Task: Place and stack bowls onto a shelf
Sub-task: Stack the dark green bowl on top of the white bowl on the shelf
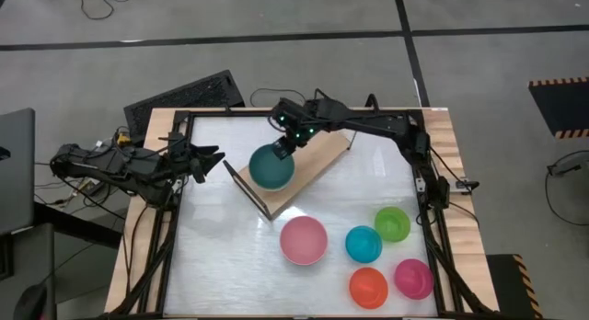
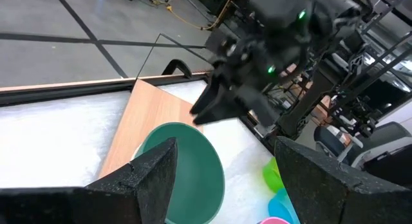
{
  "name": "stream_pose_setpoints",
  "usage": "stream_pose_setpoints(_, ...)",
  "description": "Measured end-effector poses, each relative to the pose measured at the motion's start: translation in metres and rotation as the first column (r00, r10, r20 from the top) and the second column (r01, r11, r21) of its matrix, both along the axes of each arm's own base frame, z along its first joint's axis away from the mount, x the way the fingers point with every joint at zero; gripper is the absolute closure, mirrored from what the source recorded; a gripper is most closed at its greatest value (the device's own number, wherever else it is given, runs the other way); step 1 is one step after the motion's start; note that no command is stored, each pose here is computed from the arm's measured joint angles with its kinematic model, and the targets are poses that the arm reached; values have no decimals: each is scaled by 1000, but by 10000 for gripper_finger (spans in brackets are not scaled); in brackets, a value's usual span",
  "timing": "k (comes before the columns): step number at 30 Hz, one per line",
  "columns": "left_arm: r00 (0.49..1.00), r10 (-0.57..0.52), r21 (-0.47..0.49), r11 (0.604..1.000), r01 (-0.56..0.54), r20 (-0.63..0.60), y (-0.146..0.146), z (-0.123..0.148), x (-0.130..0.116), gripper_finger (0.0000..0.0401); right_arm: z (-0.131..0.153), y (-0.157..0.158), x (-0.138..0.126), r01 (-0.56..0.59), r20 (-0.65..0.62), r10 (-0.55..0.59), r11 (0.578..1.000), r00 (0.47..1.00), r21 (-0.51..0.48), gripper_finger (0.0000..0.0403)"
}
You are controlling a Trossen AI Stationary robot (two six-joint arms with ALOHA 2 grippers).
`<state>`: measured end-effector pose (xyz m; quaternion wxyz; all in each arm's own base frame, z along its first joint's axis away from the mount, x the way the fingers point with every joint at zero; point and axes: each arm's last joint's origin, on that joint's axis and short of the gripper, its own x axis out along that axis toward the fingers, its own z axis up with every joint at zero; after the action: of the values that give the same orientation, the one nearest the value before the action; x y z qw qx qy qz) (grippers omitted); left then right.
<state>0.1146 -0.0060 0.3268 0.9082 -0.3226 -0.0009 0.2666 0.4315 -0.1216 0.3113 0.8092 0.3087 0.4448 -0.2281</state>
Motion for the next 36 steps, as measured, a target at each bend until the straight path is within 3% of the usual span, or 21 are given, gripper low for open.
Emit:
stream_pose_setpoints(5,1000,0,0,1000,0,0,0,0,0,156,23,1,-3,-32,68,35,998,997,-45,253)
stream_pose_setpoints(11,1000,0,0,1000,0,0,0,0,0,156,16,-2,3,-130,95,130,991,987,2,366)
stream_pose_setpoints(13,1000,0,0,1000,0,0,0,0,0,156,12,-5,3,-152,78,151,988,985,12,385)
stream_pose_setpoints(18,1000,0,0,1000,0,-1,0,0,0,156,0,-14,7,-134,77,129,990,989,50,372)
stream_pose_setpoints(23,1000,-4,-1,1000,4,-1,0,0,0,156,-14,-18,14,-143,64,139,987,988,79,385)
stream_pose_setpoints(36,1000,-2,-9,1000,2,4,0,0,0,156,-14,-31,9,-101,45,98,993,994,61,381)
